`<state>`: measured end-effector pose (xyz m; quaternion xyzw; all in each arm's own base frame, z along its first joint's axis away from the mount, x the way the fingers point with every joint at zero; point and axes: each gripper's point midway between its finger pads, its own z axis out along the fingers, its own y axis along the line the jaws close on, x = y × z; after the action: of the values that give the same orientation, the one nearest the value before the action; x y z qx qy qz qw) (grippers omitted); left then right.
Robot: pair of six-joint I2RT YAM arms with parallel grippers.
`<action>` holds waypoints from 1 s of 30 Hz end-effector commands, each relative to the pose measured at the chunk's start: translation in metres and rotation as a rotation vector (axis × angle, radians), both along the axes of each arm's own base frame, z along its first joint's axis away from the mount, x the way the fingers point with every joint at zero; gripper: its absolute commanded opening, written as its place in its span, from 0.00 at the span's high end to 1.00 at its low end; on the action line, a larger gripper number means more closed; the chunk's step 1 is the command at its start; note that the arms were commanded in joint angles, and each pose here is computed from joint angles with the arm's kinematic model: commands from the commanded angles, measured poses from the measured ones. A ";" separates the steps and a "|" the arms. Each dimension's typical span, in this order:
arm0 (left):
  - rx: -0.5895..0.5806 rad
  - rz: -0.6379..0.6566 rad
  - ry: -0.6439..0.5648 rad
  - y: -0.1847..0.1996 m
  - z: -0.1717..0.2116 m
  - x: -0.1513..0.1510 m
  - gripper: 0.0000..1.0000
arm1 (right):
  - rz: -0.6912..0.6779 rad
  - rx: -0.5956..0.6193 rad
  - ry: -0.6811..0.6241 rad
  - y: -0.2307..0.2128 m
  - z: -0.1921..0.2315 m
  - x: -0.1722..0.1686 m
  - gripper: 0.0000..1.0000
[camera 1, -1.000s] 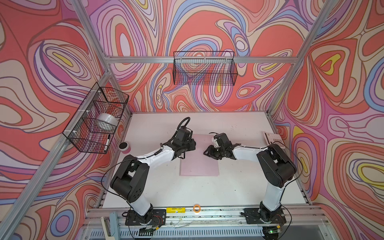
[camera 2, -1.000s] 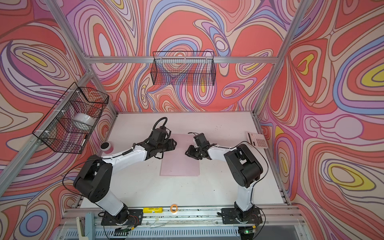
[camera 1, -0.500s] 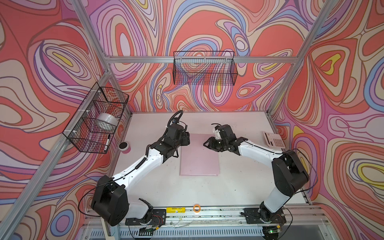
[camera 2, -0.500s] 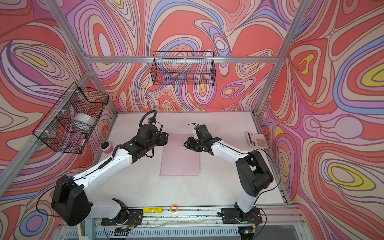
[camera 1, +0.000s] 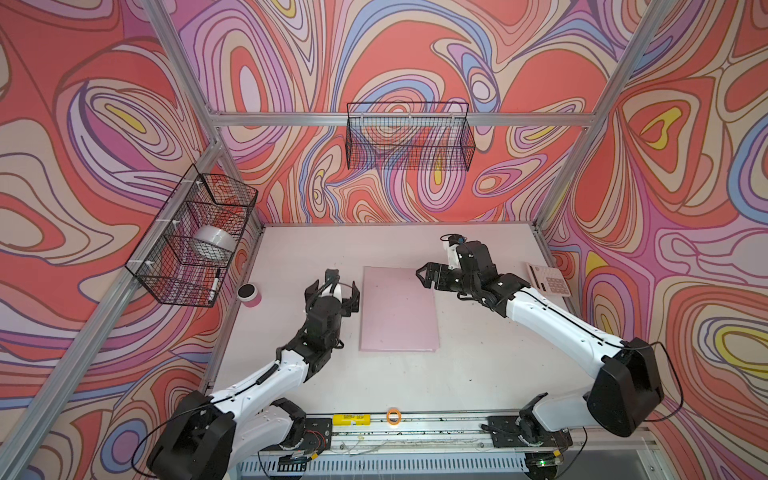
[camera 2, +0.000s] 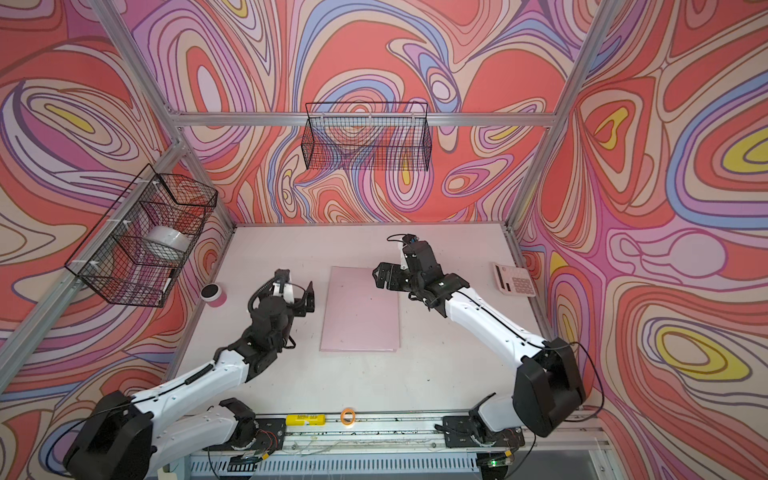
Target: Put the files into the folder
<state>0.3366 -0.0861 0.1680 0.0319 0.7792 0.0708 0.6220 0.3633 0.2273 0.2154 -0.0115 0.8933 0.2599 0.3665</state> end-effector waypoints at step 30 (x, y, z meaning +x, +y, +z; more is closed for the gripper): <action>-0.140 0.185 0.062 0.116 -0.073 0.042 0.00 | -0.568 -0.626 -0.617 -0.218 -0.092 0.038 0.01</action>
<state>0.3807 0.0308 0.0961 -0.0778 0.7968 0.0806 0.5938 0.3887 0.0122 0.0628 0.0009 0.8188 -0.1831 0.5442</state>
